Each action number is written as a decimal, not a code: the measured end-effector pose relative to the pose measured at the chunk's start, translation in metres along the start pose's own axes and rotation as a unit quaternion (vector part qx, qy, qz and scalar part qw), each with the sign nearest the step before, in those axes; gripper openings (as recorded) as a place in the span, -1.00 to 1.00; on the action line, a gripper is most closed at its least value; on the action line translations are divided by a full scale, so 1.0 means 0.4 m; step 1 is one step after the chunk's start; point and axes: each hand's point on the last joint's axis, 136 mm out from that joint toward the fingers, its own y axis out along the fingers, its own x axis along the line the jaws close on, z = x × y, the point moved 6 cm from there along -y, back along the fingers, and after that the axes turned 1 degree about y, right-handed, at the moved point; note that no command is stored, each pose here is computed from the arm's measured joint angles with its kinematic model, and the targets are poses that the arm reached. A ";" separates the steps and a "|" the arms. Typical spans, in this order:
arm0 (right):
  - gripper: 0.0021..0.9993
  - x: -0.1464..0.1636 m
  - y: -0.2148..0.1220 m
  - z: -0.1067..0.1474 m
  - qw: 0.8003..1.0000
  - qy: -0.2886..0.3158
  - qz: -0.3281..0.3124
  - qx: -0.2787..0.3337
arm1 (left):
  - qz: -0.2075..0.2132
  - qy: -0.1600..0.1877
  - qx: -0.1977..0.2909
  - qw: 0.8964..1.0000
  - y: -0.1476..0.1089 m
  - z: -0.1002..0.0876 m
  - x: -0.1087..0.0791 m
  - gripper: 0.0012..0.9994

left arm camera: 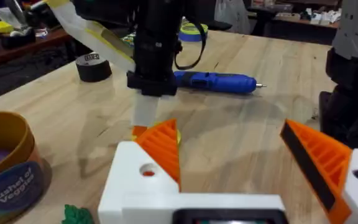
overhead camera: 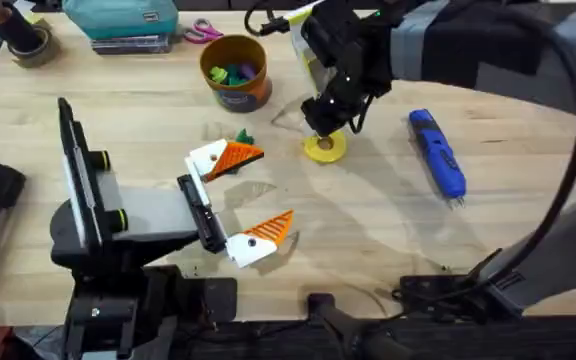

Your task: Pick up the gripper from the table and insert it into the empty holder that is missing its gripper. Then pick up a screw, insert it into the mounting hole, and use the screwdriver to tighten it. Finally, clean up the table by picking up the vegetable and placing it into the bucket.

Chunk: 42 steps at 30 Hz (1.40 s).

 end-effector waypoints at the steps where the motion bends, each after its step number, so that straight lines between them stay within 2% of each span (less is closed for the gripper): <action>1: -0.99 0.001 -0.006 -0.004 1.000 0.000 0.000 -0.001 | 0.000 0.000 0.000 1.000 0.000 0.000 0.000 0.97; 7: -0.99 0.006 -0.063 -0.033 1.000 -0.001 -0.001 -0.013 | 0.000 0.000 0.000 1.000 0.000 0.000 0.000 0.97; 18: -0.99 0.024 -0.352 -0.062 0.998 -0.009 -0.002 -0.069 | 0.000 0.000 0.000 1.000 0.000 0.000 0.000 0.97; 26: -0.99 0.033 -0.485 -0.056 0.997 -0.021 -0.001 -0.078 | 0.000 0.000 0.000 1.000 0.000 0.000 0.000 0.97; 29: -0.99 0.038 -0.546 -0.064 0.994 -0.024 -0.002 -0.103 | 0.000 0.000 0.000 1.000 0.000 0.000 0.000 0.97; 42: -0.99 0.057 -0.565 -0.056 0.994 -0.034 -0.006 -0.102 | 0.000 0.000 0.000 1.000 0.000 0.000 0.000 0.97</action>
